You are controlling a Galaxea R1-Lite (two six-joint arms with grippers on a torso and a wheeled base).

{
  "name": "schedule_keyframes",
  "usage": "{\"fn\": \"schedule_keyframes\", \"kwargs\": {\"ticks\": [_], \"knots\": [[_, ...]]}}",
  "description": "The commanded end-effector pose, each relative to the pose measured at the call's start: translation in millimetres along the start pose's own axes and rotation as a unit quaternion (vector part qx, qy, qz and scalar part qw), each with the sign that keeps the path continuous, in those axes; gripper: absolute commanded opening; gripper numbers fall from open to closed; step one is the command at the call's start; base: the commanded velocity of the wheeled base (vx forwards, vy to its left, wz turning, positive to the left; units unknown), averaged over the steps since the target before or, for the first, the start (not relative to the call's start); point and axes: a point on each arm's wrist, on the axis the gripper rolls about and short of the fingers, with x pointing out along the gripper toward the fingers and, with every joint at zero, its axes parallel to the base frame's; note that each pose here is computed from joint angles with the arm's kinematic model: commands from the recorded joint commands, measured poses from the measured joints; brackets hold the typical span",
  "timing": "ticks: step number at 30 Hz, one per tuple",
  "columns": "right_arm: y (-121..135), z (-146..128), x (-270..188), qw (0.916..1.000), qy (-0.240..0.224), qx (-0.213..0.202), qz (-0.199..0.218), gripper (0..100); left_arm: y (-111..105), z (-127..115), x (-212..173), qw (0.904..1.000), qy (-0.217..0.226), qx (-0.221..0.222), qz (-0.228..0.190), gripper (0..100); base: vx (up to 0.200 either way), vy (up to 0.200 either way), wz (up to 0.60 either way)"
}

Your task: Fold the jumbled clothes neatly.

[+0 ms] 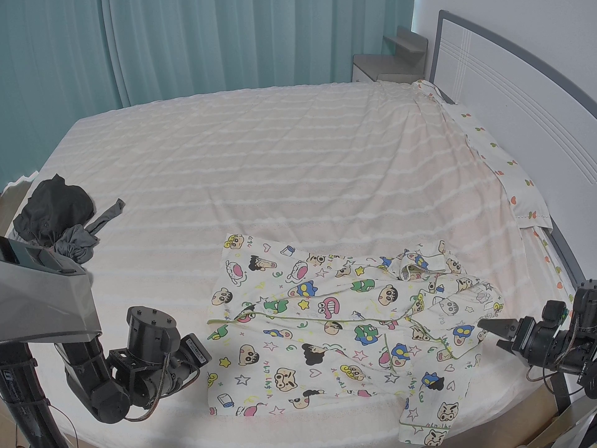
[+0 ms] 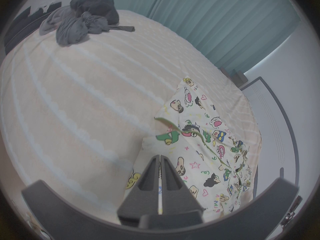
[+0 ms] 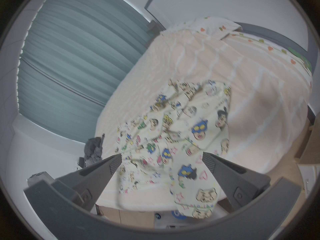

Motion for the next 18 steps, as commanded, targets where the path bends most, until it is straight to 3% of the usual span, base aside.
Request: {"fn": "schedule_keyframes", "kwargs": {"ticks": [1, 4, 6, 13, 18], "knots": [[-10.0, -12.0, 3.7, 0.9982, 0.049, 0.004, -0.034, 100, 3.0, -5.6, -6.3, 0.9998, 0.015, -0.014, 0.001, 0, -0.200, 0.000, 0.00], [-14.3, -16.7, 4.3, 0.9959, 0.075, -0.011, -0.051, 100, 1.2, -8.3, -7.5, 0.9993, 0.022, -0.029, -0.004, 0, -0.200, 0.000, 0.00], [-20.1, -24.0, 4.9, 0.9904, 0.115, -0.031, -0.070, 100, -2.2, -16.0, -11.2, 0.9983, 0.035, -0.045, -0.011, 0, -0.200, 0.000, 0.00], [-24.7, -29.2, 9.2, 0.9856, 0.147, -0.025, -0.079, 100, 3.4, -31.2, -23.0, 0.9971, 0.064, -0.041, -0.002, 0, -0.200, 0.000, 0.00], [-21.3, -32.3, 10.9, 0.9843, 0.158, -0.034, -0.071, 100, 4.2, -38.7, -27.0, 0.9954, 0.083, -0.047, -0.001, 0, 0.000, 0.000, 0.00]]}}
